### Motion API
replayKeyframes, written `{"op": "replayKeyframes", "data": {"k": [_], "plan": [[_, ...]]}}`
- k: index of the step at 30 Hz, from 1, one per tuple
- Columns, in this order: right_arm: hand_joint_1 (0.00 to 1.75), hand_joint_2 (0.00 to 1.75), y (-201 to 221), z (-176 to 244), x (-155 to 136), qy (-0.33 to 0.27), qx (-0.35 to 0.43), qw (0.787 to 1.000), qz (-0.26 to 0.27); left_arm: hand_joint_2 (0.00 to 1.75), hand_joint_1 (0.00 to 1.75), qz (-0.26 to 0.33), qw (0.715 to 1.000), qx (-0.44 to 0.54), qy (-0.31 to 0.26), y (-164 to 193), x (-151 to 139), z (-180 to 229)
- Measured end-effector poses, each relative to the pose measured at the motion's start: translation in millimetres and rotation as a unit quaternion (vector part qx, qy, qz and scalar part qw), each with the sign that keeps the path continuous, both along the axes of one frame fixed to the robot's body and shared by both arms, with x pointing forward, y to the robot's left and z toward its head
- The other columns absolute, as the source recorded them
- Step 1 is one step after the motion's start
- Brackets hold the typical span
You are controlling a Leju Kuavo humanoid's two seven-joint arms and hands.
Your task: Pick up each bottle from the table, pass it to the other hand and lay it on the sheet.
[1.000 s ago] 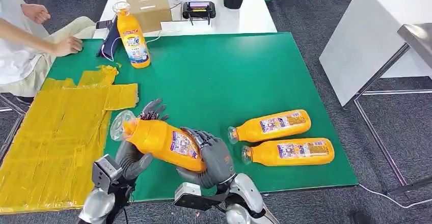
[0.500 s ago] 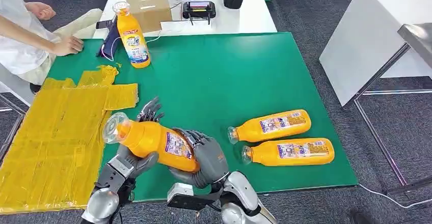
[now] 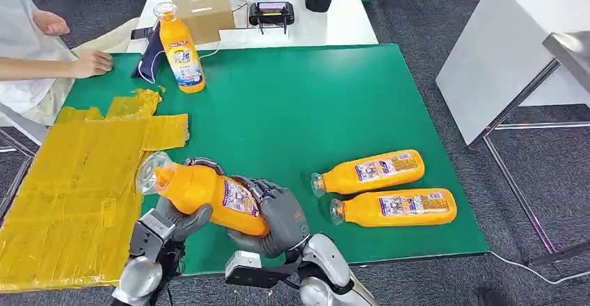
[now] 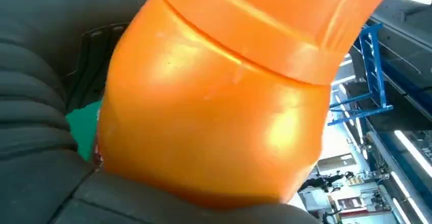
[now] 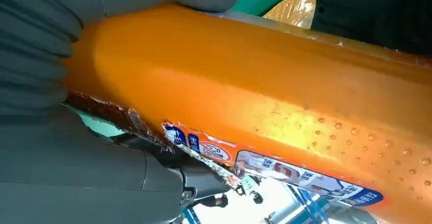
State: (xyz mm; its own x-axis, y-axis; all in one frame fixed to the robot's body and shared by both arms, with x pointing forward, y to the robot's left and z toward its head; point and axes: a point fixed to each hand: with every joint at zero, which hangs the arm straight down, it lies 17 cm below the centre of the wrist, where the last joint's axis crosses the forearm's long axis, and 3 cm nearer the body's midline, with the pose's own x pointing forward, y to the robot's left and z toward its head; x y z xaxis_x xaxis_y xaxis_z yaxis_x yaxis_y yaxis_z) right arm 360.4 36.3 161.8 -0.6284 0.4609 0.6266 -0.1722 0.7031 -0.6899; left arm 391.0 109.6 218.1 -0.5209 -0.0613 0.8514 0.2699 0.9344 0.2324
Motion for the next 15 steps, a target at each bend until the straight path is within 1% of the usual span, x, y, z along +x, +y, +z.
{"op": "replayKeyframes", "data": {"k": [2,3,4,12,15], "plan": [[1.29,1.75,0.1,0.6,0.1,-0.001,0.001,1.000,0.000,1.75,1.75,0.001,1.000,-0.004,0.000,0.8,0.4,0.8],[0.26,1.75,-0.5,1.7,0.4,-0.004,0.002,1.000,-0.002,1.75,1.75,0.001,1.000,-0.006,0.000,1.0,0.5,1.1],[0.00,1.75,-1.6,3.6,0.5,-0.009,0.005,1.000,-0.005,1.75,1.75,0.002,1.000,-0.007,-0.001,1.4,0.6,1.4],[0.00,1.75,-21.8,25.6,4.2,-0.047,0.043,0.997,-0.046,1.75,1.75,0.029,0.999,0.005,-0.023,5.4,4.5,8.3],[0.00,1.75,-34.3,36.2,4.1,-0.061,0.061,0.994,-0.063,1.75,1.75,0.065,0.996,0.040,-0.051,10.8,7.9,12.4]]}}
